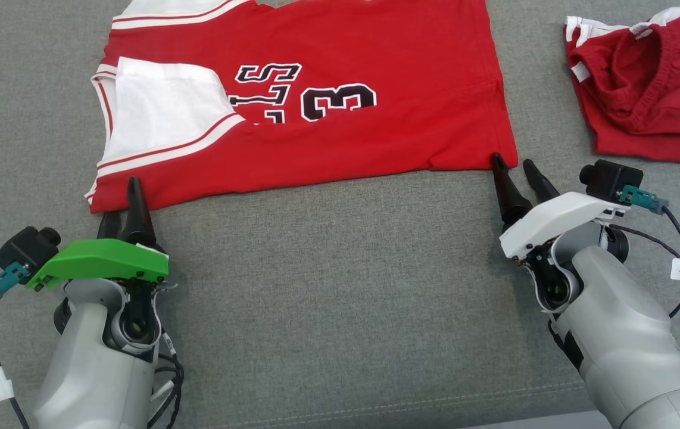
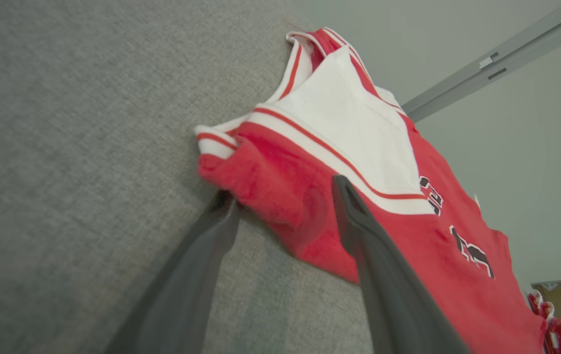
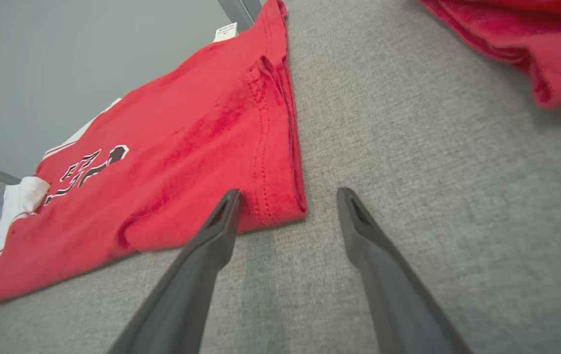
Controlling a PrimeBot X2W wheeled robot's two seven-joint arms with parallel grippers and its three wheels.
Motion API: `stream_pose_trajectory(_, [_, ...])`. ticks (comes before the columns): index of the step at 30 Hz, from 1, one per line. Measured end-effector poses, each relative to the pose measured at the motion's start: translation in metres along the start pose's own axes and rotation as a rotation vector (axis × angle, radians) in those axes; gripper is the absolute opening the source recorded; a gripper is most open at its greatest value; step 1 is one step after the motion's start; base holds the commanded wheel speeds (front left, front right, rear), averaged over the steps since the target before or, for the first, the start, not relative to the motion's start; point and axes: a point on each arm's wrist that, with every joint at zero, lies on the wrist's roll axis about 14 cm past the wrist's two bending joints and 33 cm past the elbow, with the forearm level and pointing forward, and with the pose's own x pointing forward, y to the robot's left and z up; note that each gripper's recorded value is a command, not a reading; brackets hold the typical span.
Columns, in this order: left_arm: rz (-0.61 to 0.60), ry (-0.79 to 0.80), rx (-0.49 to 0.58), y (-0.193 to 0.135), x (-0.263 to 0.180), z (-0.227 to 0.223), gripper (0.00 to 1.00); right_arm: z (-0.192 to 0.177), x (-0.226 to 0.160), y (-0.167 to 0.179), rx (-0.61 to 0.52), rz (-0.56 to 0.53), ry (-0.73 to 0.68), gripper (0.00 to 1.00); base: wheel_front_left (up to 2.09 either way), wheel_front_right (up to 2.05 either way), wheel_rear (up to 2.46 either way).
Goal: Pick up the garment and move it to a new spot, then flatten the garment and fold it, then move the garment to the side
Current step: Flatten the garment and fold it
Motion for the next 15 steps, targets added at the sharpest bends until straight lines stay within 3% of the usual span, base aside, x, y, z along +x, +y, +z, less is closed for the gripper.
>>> stream_pose_trajectory(2, [0.0,0.001,0.002,0.0,0.001,0.0,0.5,-0.001,0.002,0.002,0.001,0.007,0.003,1.0,0.0,0.0,0.0])
stream_pose_trajectory(4, [0.0,0.001,0.003,-0.001,0.002,0.0,0.58,-0.002,0.003,0.005,-0.004,0.016,0.014,1.0,0.0,0.0,0.0])
stream_pose_trajectory(6, [-0.001,-0.007,0.004,-0.001,0.003,0.001,0.5,-0.001,0.006,0.009,-0.013,0.029,0.016,1.0,0.0,0.0,0.0])
stream_pose_trajectory(7, [-0.001,-0.006,0.004,-0.001,0.004,0.001,0.49,-0.002,0.007,0.011,-0.018,0.037,0.022,0.93,0.0,0.0,0.0])
stream_pose_trajectory(10, [0.0,-0.011,0.004,-0.001,0.006,0.002,0.45,-0.004,0.01,0.016,-0.028,0.055,0.03,0.49,0.0,0.0,0.0])
stream_pose_trajectory(12, [0.0,-0.013,0.003,-0.002,0.007,0.003,0.39,-0.003,0.012,0.019,-0.034,0.064,0.03,0.38,0.0,0.0,0.0])
stream_pose_trajectory(14, [0.01,-0.021,0.002,-0.001,0.009,0.005,0.2,-0.003,0.013,0.022,-0.034,0.069,0.03,0.25,0.0,0.0,0.0])
stream_pose_trajectory(15, [0.01,-0.022,0.001,-0.001,0.009,0.005,0.0,-0.002,0.014,0.022,-0.035,0.07,0.03,0.0,0.0,0.0,0.0])
